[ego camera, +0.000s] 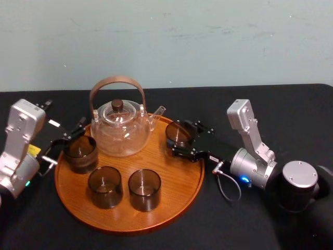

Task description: Pick up the glass from the table and place it on the tray.

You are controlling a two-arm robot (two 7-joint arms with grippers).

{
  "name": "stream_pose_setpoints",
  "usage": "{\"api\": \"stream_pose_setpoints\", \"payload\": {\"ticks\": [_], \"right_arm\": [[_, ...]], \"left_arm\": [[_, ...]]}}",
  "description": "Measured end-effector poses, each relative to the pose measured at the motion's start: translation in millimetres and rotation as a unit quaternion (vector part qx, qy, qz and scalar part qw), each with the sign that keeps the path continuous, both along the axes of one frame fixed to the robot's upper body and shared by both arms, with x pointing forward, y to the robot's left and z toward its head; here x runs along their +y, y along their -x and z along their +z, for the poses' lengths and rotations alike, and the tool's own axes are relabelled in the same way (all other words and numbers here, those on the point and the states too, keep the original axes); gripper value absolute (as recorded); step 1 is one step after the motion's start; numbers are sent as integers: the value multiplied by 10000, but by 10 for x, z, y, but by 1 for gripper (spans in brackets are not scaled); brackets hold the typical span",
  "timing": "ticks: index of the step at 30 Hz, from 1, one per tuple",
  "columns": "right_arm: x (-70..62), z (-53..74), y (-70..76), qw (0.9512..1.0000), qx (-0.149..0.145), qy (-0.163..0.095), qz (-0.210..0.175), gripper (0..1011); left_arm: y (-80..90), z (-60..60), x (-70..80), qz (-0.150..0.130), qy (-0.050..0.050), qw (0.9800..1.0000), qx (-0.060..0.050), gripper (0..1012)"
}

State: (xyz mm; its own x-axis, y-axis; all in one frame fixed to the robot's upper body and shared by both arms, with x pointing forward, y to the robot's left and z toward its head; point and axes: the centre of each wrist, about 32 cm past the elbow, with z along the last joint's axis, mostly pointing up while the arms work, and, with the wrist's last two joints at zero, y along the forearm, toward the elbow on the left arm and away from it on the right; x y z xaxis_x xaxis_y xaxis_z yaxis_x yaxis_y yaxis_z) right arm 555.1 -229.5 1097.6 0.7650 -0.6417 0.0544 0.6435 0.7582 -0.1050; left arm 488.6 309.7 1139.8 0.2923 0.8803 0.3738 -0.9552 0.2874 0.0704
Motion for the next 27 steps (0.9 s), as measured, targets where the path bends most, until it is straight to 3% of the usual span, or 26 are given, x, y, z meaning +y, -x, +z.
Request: {"api": "stream_pose_setpoints", "payload": {"ticks": [27], "right_arm": [[105,-94,-29,9997,81,172,126,903]], "left_arm": [[0,0,0,0,0,10000,0,1002]]}}
